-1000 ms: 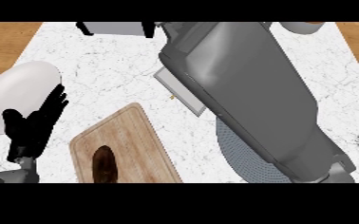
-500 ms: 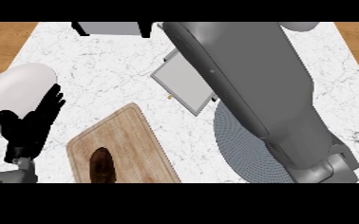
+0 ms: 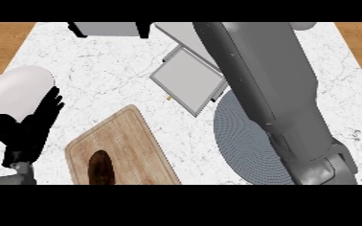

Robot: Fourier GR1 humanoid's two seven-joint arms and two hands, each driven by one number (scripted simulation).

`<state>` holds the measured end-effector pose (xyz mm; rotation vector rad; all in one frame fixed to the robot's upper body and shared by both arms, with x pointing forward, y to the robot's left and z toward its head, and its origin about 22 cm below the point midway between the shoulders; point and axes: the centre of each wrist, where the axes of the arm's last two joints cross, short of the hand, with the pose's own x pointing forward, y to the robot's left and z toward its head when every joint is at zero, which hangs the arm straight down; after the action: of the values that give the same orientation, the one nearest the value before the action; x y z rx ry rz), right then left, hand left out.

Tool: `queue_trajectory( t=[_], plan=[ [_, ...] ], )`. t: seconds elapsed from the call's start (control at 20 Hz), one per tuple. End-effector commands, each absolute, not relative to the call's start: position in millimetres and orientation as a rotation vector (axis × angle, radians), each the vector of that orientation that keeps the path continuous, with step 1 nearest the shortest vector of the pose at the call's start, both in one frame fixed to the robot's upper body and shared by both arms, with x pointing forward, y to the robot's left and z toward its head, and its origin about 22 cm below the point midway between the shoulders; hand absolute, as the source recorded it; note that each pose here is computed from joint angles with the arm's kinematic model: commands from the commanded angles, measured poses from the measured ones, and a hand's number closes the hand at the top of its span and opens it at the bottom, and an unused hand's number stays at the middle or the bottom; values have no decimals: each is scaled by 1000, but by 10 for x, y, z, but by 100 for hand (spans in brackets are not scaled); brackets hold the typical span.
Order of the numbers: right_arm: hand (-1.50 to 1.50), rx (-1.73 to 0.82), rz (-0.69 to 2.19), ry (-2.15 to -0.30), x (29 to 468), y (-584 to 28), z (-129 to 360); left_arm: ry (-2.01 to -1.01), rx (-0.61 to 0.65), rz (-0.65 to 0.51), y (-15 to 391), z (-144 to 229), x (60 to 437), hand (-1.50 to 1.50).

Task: Pick the tomato from the placemat and place it in the tiered shelf

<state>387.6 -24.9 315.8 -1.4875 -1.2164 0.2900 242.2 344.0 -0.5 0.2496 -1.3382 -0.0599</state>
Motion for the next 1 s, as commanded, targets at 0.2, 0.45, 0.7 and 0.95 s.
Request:
queue_trajectory(
  t=[0.2,0.45,0.7,0.95],
  plan=[
    [-150,-1504,205,-1029,3959,-227,2919,-1335,247,-55,3529,48,2399,0],
    [-150,-1428,113,-1152,3911,-503,2866,-1330,257,-57,3448,155,2372,0],
    [-150,-1288,-41,-1228,3836,-469,3016,-1341,239,-67,3498,76,2477,0],
    [-150,-1160,-156,-1309,3647,-527,3264,-1337,251,-71,3437,8,2358,0]
  ],
)
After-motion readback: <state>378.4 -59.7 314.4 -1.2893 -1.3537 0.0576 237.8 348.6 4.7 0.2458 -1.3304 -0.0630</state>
